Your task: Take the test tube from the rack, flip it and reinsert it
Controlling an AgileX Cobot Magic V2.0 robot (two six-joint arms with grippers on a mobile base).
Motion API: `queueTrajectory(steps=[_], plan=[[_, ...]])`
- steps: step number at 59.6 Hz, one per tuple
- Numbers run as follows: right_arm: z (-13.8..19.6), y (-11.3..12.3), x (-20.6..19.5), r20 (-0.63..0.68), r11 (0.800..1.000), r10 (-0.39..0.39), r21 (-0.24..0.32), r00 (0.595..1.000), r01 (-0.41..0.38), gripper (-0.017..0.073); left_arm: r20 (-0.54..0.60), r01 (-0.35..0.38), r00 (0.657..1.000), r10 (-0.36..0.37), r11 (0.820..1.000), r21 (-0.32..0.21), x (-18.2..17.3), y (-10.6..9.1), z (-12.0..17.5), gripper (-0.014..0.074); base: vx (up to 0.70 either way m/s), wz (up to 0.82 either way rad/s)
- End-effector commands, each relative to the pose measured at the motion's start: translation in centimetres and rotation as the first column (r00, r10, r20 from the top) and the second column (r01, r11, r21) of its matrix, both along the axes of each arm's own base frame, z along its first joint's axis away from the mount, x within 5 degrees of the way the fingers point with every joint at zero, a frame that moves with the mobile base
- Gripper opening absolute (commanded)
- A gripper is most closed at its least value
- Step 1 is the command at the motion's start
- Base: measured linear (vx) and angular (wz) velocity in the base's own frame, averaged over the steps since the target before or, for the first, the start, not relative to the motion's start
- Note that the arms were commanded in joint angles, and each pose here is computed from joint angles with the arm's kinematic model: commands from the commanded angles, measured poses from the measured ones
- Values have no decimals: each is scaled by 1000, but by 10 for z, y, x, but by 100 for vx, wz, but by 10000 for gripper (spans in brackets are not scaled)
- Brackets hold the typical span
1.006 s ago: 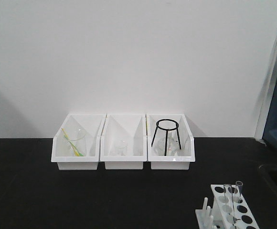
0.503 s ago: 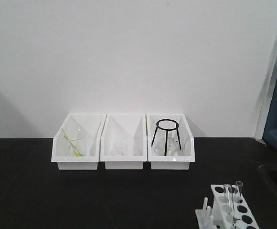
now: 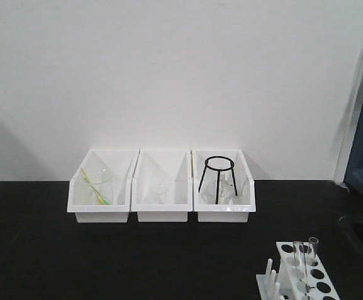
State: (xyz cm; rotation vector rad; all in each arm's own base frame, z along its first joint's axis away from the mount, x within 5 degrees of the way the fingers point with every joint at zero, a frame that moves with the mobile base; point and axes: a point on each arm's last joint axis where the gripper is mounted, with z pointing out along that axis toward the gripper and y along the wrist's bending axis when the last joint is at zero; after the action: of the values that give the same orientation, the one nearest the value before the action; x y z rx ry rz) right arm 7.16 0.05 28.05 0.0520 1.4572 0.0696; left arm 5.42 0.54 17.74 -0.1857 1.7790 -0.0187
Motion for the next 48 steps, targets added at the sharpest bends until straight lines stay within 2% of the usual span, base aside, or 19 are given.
queueTrajectory(steps=[1, 3, 18, 21, 28, 33, 48], plan=[[-9, 0, -8, 74, 1000, 2, -15, 997, -1, 20, 98, 11, 995, -11, 1000, 4, 1, -1, 8, -6, 0, 0], [-22, 0, -10, 62, 1000, 2, -19, 998, -1, -15, 98, 11, 995, -11, 1000, 4, 1, -1, 8, -6, 0, 0], [-71, 1, -17, 46, 999, 2, -43, 999, 0, -13, 98, 11, 995, -11, 1000, 4, 1, -1, 8, -6, 0, 0], [-75, 1, -16, -21, 999, 6, -43, 1000, -7, -12, 97, 11, 995, -11, 1000, 4, 1, -1, 8, -6, 0, 0], [-82, 3, -16, -90, 993, 50, -101, 995, -59, -12, 98, 11, 995, -11, 1000, 4, 1, -1, 8, -6, 0, 1], [-84, 4, -16, -107, 991, 71, -103, 992, -82, -12, 98, 11, 995, -11, 1000, 4, 1, -1, 8, -6, 0, 0], [-83, 4, -16, -99, 992, 70, -101, 993, -80, -12, 98, 11, 995, -11, 1000, 4, 1, -1, 8, -6, 0, 0]])
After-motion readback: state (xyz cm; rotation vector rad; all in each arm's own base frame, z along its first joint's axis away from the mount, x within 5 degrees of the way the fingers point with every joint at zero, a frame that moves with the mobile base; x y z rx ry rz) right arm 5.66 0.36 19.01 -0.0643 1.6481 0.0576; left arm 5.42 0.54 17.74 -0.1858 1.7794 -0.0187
